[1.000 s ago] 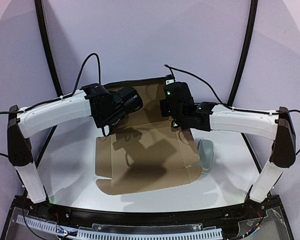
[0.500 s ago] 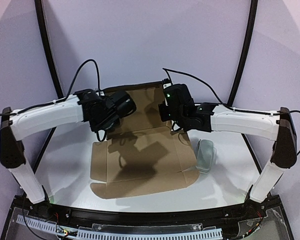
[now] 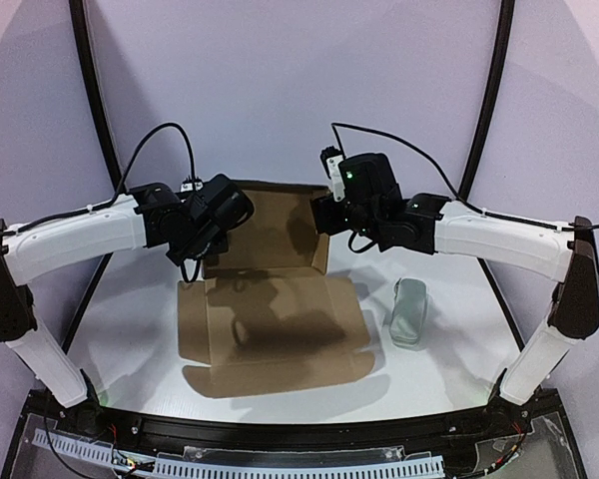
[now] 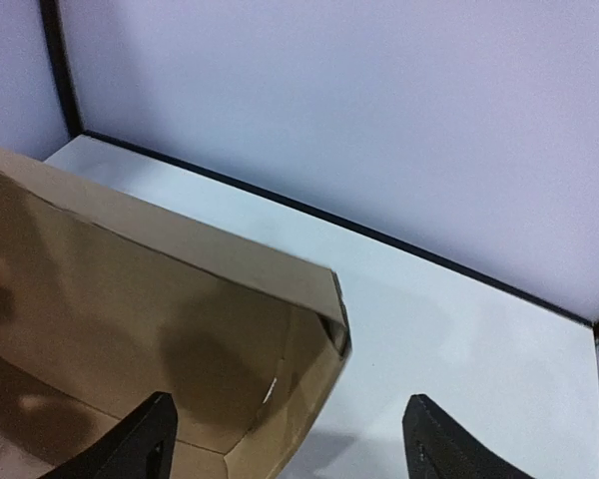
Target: Fold the paper box
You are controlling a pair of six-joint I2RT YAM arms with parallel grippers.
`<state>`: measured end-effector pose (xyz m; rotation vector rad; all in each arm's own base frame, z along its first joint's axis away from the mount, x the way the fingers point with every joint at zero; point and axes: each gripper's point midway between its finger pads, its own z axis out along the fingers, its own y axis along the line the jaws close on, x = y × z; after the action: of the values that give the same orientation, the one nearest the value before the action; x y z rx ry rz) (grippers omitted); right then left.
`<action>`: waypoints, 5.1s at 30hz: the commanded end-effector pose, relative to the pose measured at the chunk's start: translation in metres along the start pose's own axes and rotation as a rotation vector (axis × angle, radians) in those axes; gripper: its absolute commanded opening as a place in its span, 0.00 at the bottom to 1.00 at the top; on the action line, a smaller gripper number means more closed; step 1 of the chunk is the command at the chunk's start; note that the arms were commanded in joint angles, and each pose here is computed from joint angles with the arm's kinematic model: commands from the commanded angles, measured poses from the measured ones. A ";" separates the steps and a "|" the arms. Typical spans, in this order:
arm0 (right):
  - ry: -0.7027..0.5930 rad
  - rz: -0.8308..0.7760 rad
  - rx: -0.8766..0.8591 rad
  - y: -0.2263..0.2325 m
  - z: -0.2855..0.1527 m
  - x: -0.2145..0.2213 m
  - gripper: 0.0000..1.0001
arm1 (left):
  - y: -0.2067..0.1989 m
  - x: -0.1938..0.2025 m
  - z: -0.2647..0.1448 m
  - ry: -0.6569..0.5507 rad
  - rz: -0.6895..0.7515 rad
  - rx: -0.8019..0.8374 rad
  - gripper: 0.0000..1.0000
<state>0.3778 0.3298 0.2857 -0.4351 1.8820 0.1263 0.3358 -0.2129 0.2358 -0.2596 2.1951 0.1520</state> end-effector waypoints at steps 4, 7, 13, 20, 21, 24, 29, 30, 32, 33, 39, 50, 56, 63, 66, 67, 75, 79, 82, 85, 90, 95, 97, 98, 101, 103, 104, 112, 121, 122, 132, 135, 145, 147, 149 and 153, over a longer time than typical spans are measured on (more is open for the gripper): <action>-0.053 -0.003 -0.126 0.005 -0.031 -0.031 0.97 | 0.002 0.000 0.001 -0.004 0.045 -0.012 0.01; -0.067 -0.030 -0.131 -0.003 -0.045 -0.036 0.98 | 0.003 0.005 0.005 -0.012 0.081 -0.007 0.01; -0.086 0.017 -0.139 -0.032 -0.066 -0.047 0.98 | -0.017 0.015 0.019 -0.101 0.135 0.118 0.01; -0.010 0.025 -0.066 -0.062 -0.046 -0.042 0.98 | -0.026 0.009 0.021 -0.341 0.023 0.265 0.01; -0.004 0.021 -0.065 -0.062 -0.042 -0.040 0.98 | -0.026 0.010 0.022 -0.363 0.020 0.270 0.01; 0.032 -0.039 -0.079 -0.051 -0.021 -0.029 0.98 | -0.027 0.005 0.021 -0.527 -0.047 0.327 0.01; 0.073 -0.079 -0.105 -0.038 0.001 -0.020 0.98 | -0.030 0.020 0.034 -0.626 -0.029 0.330 0.01; 0.078 -0.085 -0.114 -0.035 0.004 -0.019 0.98 | -0.032 0.022 0.036 -0.631 -0.023 0.333 0.01; 0.089 -0.092 -0.139 -0.029 0.007 -0.017 0.98 | -0.035 0.029 0.041 -0.638 -0.025 0.350 0.01; 0.093 -0.094 -0.142 -0.028 0.008 -0.016 0.98 | -0.036 0.031 0.043 -0.642 -0.033 0.355 0.01; 0.126 -0.111 -0.117 -0.025 0.016 -0.002 0.98 | -0.033 0.040 0.049 -0.651 -0.045 0.346 0.01; 0.127 -0.169 -0.124 -0.009 0.032 0.020 0.98 | -0.035 0.064 0.067 -0.619 -0.011 0.339 0.01; 0.091 -0.181 -0.176 0.006 0.037 0.024 0.98 | -0.039 0.071 0.073 -0.603 0.039 0.333 0.01; 0.018 -0.236 -0.215 0.023 0.045 0.041 0.98 | -0.044 0.079 0.081 -0.576 0.047 0.333 0.01; -0.021 -0.264 -0.220 0.028 0.048 0.047 0.98 | -0.044 0.082 0.084 -0.562 0.044 0.329 0.01; -0.022 -0.267 -0.216 0.028 0.049 0.049 0.98 | -0.043 0.083 0.084 -0.561 0.043 0.328 0.01; 0.030 -0.327 -0.231 0.035 0.056 0.075 0.98 | -0.040 0.089 0.088 -0.545 0.059 0.314 0.01; 0.084 -0.370 -0.257 0.036 0.054 0.096 0.98 | -0.041 0.091 0.089 -0.541 0.063 0.313 0.01; 0.167 -0.412 -0.237 0.031 0.057 0.122 0.98 | -0.040 0.092 0.090 -0.539 0.063 0.307 0.01; 0.211 -0.425 -0.205 0.024 0.058 0.137 0.98 | -0.038 0.095 0.092 -0.534 0.064 0.301 0.01; 0.230 -0.437 -0.203 0.024 0.058 0.138 0.98 | -0.038 0.097 0.093 -0.527 0.067 0.304 0.01; 0.283 -0.554 -0.139 0.021 0.066 0.160 0.98 | -0.039 0.098 0.093 -0.525 0.071 0.307 0.01; 0.315 -0.594 -0.109 0.019 0.068 0.171 0.98 | -0.039 0.099 0.093 -0.521 0.075 0.309 0.01; 0.317 -0.594 -0.105 0.019 0.068 0.172 0.98 | -0.039 0.100 0.094 -0.520 0.078 0.308 0.01; 0.271 -0.548 -0.074 0.015 0.064 0.149 0.98 | -0.038 0.100 0.093 -0.514 0.086 0.308 0.01; 0.229 -0.505 -0.040 0.011 0.060 0.118 0.98 | -0.037 0.099 0.093 -0.514 0.096 0.302 0.01; 0.213 -0.489 -0.020 0.008 0.058 0.104 0.98 | -0.036 0.100 0.093 -0.510 0.104 0.296 0.01; 0.014 -0.252 -0.040 -0.001 0.013 -0.014 0.98 | -0.036 0.092 0.092 -0.493 0.104 0.264 0.01; -0.093 -0.050 -0.202 -0.008 -0.057 -0.043 0.98 | -0.050 0.068 0.078 -0.372 0.186 0.244 0.01; -0.107 -0.018 -0.203 -0.014 -0.067 -0.047 0.98 | -0.052 0.067 0.077 -0.339 0.212 0.234 0.01; 0.025 0.186 -0.233 -0.046 -0.100 -0.012 0.98 | -0.053 0.041 0.042 -0.015 0.502 0.218 0.01; 0.086 0.234 -0.228 -0.054 -0.101 0.001 0.98 | -0.052 0.045 0.035 0.080 0.547 0.282 0.01; 0.215 0.319 -0.310 -0.052 -0.109 0.032 0.98 | -0.050 0.085 0.023 0.321 0.863 0.550 0.01; 0.240 0.321 -0.319 -0.050 -0.108 0.038 0.98 | -0.049 0.095 0.023 0.354 0.955 0.582 0.01; 0.264 0.319 -0.342 -0.046 -0.108 0.043 0.98 | -0.050 0.100 0.025 0.382 1.023 0.599 0.01; 0.311 0.309 -0.338 -0.044 -0.103 0.055 0.98 | -0.057 0.101 0.033 0.439 1.102 0.623 0.01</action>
<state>0.2899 0.2452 0.2939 -0.3966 2.1650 0.6046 0.3250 -0.2717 0.1418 1.1396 2.4289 0.0140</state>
